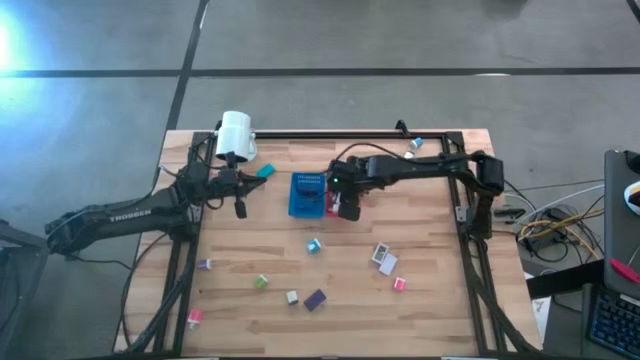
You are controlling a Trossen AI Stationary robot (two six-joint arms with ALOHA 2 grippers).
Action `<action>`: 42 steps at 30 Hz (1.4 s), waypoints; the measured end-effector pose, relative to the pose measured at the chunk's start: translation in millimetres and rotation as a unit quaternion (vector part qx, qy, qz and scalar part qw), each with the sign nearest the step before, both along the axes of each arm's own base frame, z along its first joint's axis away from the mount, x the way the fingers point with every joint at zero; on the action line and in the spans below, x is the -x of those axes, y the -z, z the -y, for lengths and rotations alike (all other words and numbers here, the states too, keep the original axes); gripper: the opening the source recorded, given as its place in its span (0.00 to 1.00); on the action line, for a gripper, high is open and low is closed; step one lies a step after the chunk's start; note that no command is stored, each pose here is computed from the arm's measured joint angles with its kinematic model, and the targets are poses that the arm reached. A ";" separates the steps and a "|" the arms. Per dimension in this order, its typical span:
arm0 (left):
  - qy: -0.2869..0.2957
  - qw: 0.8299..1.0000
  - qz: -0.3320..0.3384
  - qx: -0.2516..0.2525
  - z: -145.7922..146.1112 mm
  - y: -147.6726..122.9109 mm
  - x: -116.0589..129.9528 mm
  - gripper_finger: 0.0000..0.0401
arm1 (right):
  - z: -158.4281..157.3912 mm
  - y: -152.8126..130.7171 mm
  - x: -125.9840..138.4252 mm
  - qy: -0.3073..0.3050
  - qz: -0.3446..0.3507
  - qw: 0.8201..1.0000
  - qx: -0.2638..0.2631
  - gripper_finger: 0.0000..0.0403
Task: Pick & Place Office items
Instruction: Put the middle light blue charger adapter into the red bin
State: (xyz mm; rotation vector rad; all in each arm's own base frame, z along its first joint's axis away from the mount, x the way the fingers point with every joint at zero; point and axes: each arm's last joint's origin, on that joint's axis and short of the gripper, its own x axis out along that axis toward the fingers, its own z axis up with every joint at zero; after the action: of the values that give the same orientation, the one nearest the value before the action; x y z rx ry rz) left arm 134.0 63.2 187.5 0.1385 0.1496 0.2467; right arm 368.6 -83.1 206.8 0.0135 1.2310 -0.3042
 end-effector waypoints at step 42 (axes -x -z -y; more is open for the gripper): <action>0.000 1.000 -0.003 0.001 0.1 0.6 0.1 0.03 | 33.9 -10.1 -8.0 0.013 0.031 0.998 -0.052 0.54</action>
State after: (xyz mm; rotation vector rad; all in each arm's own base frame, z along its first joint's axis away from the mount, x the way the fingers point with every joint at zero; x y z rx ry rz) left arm 134.0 63.2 186.9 0.1365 0.1559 0.2461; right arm 376.6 -117.0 216.9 0.1279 1.1846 -0.2615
